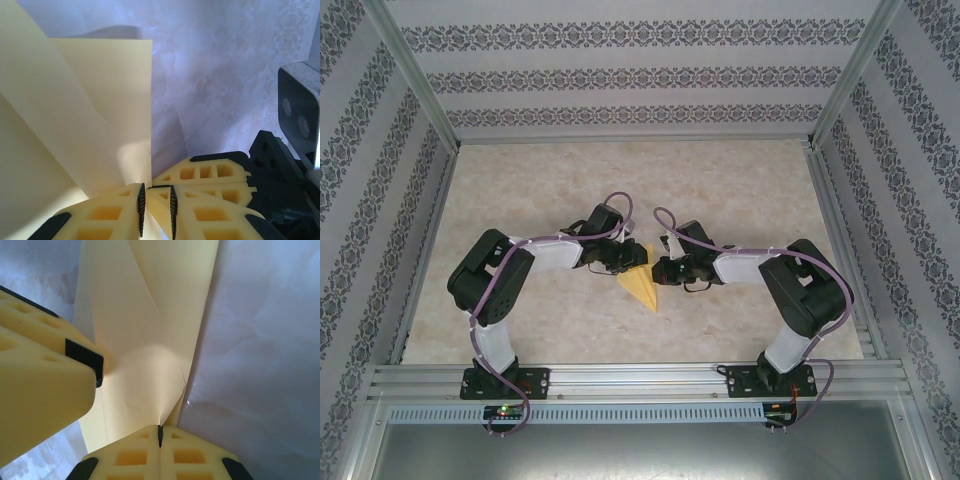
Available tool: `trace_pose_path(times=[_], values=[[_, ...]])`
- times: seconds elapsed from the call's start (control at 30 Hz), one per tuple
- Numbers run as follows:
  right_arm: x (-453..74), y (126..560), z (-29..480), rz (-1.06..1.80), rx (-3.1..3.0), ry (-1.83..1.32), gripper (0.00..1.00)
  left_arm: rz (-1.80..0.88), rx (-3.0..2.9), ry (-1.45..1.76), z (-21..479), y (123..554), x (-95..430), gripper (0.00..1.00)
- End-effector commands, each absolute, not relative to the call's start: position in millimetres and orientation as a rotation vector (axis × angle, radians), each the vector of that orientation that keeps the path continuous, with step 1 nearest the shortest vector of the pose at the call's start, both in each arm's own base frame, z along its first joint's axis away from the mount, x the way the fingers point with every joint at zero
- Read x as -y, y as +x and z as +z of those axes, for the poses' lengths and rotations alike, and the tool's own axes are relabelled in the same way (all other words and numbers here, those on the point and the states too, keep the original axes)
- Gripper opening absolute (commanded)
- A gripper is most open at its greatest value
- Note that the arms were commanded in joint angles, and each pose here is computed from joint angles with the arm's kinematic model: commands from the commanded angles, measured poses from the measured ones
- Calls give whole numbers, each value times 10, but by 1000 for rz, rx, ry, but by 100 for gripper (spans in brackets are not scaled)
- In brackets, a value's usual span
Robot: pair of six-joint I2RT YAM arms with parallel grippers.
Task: Fold a paper plane with a square sheet of paper (fold left side to right side)
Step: Fourth fold the wing at the center of the table.
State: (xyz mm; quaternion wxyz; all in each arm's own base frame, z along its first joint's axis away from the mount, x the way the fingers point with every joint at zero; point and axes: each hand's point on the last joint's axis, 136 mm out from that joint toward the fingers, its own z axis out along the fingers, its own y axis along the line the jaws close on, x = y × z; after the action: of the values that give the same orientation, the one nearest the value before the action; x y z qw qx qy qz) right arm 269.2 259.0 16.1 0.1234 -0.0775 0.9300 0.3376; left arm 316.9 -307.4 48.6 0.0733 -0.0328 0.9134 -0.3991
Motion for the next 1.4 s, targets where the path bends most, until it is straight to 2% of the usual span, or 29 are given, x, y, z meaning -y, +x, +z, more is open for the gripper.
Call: trace_pose_path(times=[0.0,0.87,0.93,1.2,1.37], values=[[-2489,2536,-46,888,-2811,-246,1,-1193,-2743,-69,461,3175,3136,24],[-2535,2579,9,900,-2793,-271,2,-957,-2894,-153,-86,2920,2782,23],[-2560,2615,97,919,-2767,-270,4,-949,-2900,-156,-110,2897,2762,23],[-2506,2695,636,972,-2632,-245,27,-928,-2912,-167,-173,2846,2718,23],[-2623,2443,761,1145,-2631,-275,23,-932,-2907,-158,-163,2852,2735,23]])
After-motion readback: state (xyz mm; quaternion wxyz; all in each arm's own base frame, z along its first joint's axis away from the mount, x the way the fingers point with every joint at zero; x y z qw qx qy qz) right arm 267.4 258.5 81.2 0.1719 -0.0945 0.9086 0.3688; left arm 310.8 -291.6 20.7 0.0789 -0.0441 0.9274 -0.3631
